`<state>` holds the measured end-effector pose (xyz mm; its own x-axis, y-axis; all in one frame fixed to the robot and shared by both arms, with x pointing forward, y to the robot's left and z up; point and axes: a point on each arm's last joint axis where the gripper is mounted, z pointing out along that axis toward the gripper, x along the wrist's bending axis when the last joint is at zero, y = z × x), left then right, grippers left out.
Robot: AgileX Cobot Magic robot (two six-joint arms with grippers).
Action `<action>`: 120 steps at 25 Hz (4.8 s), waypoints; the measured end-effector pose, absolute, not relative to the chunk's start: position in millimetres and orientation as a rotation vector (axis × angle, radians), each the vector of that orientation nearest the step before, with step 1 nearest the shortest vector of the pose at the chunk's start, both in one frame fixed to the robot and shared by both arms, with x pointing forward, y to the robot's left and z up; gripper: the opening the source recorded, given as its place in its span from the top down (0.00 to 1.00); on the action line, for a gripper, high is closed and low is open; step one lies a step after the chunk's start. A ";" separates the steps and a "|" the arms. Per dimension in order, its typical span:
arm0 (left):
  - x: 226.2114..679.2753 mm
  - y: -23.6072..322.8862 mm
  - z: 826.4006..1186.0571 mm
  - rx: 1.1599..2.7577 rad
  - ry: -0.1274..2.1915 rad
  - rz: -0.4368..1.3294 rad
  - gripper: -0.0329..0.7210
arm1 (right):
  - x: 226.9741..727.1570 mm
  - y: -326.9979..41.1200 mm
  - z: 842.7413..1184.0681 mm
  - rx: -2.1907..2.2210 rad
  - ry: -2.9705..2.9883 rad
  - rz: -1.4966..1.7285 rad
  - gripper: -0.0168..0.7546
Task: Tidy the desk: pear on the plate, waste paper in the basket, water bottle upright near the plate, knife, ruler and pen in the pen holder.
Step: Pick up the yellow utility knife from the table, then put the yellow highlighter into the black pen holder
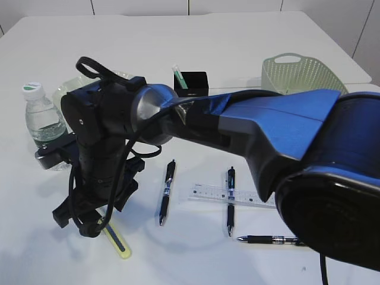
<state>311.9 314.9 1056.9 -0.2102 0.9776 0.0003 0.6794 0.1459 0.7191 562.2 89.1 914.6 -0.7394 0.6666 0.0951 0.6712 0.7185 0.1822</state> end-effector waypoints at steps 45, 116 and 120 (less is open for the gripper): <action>311.8 315.0 1056.8 1.580 1.956 0.829 0.64 | 563.5 90.6 900.4 -1.124 -2.886 -0.280 0.36; 311.6 317.1 1057.1 1.593 1.958 0.861 0.64 | 624.1 -10.2 1176.0 -1.469 -2.980 -1.365 0.78; 311.7 317.0 1057.2 1.592 1.956 0.862 0.64 | 642.5 -34.6 1183.2 -1.573 -2.981 -1.444 0.78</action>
<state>311.7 317.0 1057.2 -0.2151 0.9762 0.0284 0.6798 0.1288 0.7220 642.5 -34.6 1183.2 -0.5219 0.8480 -0.0922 0.4534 0.3674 0.8121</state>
